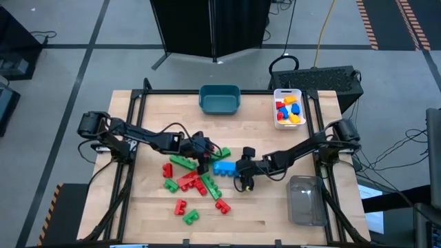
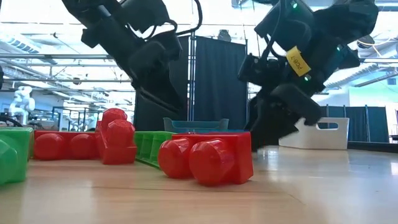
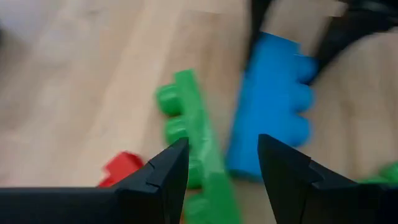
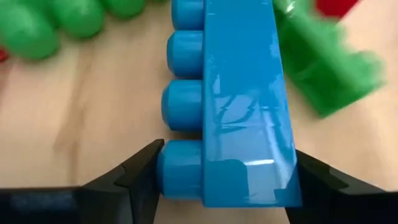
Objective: Sort blocks by size
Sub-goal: Put the four stud blue game piece into the blue bin
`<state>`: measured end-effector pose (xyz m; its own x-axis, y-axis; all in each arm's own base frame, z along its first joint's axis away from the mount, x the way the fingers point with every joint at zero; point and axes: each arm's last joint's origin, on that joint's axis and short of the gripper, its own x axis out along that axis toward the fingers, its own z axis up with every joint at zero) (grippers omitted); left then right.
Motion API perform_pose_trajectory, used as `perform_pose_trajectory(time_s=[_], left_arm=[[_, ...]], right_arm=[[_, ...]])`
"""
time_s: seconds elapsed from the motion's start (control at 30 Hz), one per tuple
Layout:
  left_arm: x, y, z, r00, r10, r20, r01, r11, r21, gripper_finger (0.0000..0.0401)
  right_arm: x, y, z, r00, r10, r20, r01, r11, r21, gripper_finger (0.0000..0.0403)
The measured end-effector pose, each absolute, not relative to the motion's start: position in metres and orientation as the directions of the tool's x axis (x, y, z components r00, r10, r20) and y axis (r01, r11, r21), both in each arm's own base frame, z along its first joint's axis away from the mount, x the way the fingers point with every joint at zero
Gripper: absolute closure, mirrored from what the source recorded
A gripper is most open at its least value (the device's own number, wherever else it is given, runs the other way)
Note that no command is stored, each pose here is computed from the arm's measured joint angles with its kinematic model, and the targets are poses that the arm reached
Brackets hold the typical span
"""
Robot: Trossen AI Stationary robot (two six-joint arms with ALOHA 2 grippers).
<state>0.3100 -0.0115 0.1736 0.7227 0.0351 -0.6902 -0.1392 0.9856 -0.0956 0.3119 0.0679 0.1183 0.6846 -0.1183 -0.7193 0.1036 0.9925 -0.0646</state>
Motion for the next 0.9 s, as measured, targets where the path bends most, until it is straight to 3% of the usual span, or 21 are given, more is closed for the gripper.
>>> perform_pose_trajectory(time_s=[0.13, 0.33, 0.7, 0.9], left_arm=[[0.309, -0.013, 0.181, 0.744, -0.048, -0.667, -0.058, 0.989, -0.136, 0.0226], [0.308, -0.016, 0.189, 0.771, -0.071, -0.632, 0.022, 0.996, -0.084, 0.0217], [0.312, -0.026, 0.194, 0.810, -0.064, -0.583, 0.103, 0.994, 0.033, 0.0103], [0.311, -0.024, 0.193, 0.808, -0.027, -0.589, 0.085, 0.994, 0.071, 0.0103]], right_arm=[[0.311, 0.066, 0.135, 0.721, -0.153, -0.676, 0.104, 0.988, -0.113, 0.0161], [0.308, 0.063, 0.154, 0.756, -0.141, -0.639, 0.092, 0.990, -0.109, 0.0155], [0.307, 0.063, 0.161, 0.772, -0.137, -0.621, 0.089, 0.990, -0.108, 0.0156], [0.307, 0.063, 0.162, 0.780, -0.136, -0.611, 0.092, 0.990, -0.102, 0.0156]])
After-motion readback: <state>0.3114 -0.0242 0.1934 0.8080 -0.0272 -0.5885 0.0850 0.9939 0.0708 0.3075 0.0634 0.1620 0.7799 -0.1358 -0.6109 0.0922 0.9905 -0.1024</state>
